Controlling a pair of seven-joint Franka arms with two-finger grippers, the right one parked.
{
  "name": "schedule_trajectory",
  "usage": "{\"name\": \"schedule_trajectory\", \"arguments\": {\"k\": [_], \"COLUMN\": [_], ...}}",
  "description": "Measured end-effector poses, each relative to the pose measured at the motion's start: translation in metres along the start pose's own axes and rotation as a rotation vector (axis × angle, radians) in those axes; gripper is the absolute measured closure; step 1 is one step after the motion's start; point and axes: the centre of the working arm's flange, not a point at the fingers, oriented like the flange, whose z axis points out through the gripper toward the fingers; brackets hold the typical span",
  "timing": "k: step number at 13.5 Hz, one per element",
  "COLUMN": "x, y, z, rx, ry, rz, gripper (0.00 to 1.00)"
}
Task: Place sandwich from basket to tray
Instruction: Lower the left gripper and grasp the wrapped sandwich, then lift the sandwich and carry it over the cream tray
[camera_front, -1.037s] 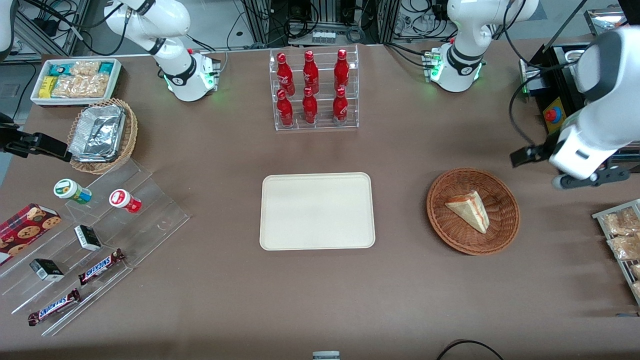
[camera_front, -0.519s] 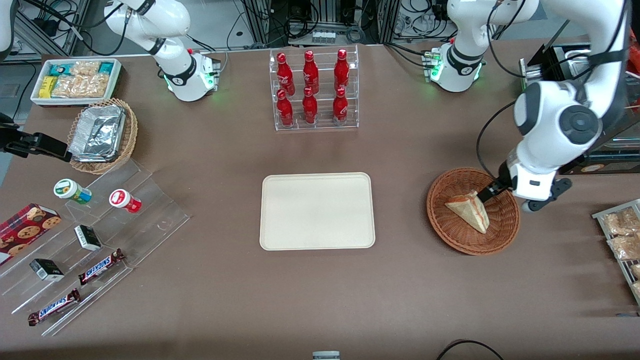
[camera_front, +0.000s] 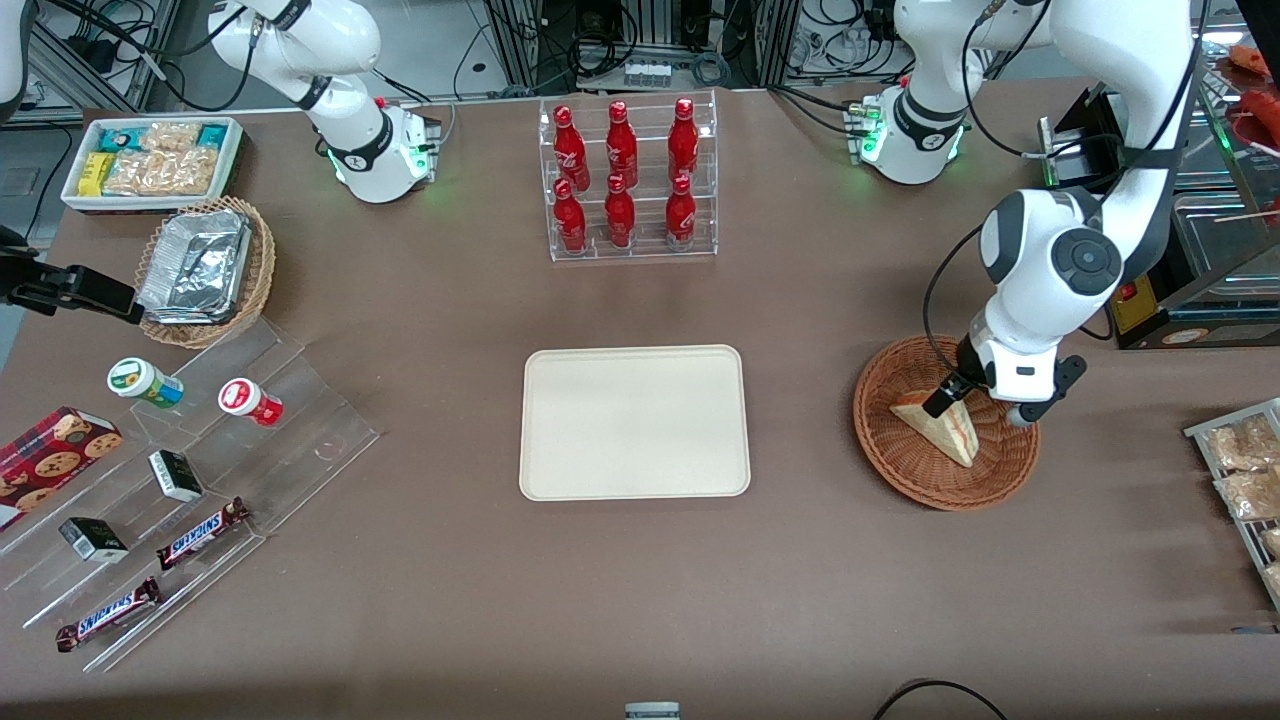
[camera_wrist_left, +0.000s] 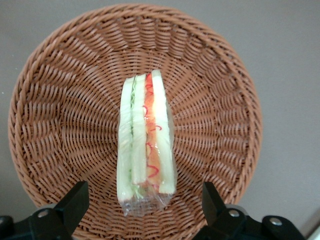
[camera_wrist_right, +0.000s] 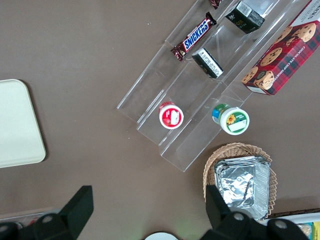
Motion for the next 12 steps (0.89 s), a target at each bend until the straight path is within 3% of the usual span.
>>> {"name": "schedule_trajectory", "arguments": {"k": [7, 9, 12], "x": [0.0, 0.001, 0.002], "y": [-0.001, -0.001, -0.001], "z": [0.038, 0.041, 0.04], "rx": [0.0, -0.001, -0.003], "ry": [-0.003, -0.001, 0.001], "rz": [-0.001, -0.003, -0.004], "gripper": [0.04, 0.3, 0.59]}}
